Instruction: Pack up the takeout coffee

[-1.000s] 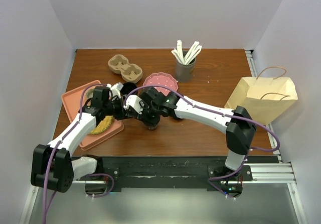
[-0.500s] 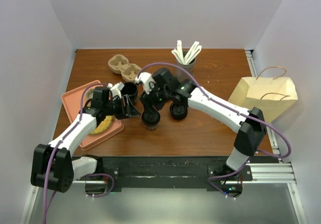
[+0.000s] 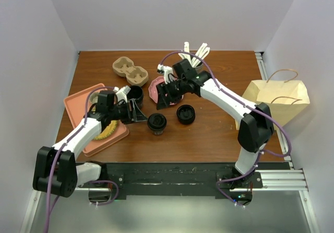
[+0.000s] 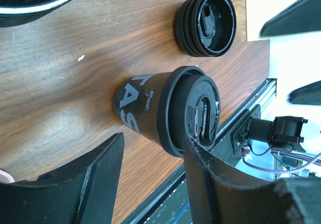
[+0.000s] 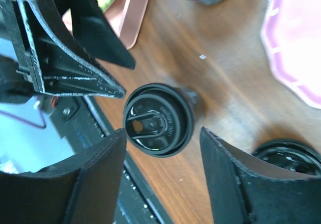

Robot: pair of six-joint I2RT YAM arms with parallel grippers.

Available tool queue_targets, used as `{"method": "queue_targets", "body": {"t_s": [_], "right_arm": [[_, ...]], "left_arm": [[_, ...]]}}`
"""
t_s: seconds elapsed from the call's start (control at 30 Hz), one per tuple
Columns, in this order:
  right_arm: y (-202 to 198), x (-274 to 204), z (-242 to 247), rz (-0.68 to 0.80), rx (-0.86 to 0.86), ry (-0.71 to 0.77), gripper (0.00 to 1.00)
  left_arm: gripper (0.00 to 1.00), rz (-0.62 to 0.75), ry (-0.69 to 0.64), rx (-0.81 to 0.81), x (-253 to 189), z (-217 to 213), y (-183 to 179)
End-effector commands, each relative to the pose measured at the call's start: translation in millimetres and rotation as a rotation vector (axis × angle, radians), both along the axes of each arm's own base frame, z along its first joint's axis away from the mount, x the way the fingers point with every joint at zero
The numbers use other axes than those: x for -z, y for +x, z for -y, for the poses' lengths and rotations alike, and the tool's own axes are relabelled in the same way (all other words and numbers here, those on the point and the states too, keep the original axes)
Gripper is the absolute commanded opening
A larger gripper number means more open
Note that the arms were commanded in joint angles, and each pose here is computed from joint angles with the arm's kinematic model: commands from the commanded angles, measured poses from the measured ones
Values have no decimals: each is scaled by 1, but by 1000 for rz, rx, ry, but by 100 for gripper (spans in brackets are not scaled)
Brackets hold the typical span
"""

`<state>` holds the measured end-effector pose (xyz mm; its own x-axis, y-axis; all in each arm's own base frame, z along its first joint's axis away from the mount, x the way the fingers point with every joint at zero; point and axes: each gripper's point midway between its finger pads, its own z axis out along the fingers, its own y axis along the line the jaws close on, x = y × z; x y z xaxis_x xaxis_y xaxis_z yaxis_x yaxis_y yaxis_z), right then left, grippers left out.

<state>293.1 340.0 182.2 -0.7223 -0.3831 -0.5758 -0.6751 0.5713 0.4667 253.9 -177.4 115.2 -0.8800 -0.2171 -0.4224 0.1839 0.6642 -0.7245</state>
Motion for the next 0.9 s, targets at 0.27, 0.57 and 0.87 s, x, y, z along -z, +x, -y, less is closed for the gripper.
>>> {"method": "queue_targets", "body": {"t_s": [0.27, 0.57, 0.87], "right_arm": [[-21, 47, 1, -153, -46, -53, 62], [-33, 61, 0, -207, -84, -37, 63], [-32, 65, -3, -211, -79, -26, 63]], "left_arm": [[55, -1, -6, 32, 7, 5, -1], [54, -5, -3, 34, 10, 6, -2], [54, -17, -8, 42, 14, 9, -4]]}}
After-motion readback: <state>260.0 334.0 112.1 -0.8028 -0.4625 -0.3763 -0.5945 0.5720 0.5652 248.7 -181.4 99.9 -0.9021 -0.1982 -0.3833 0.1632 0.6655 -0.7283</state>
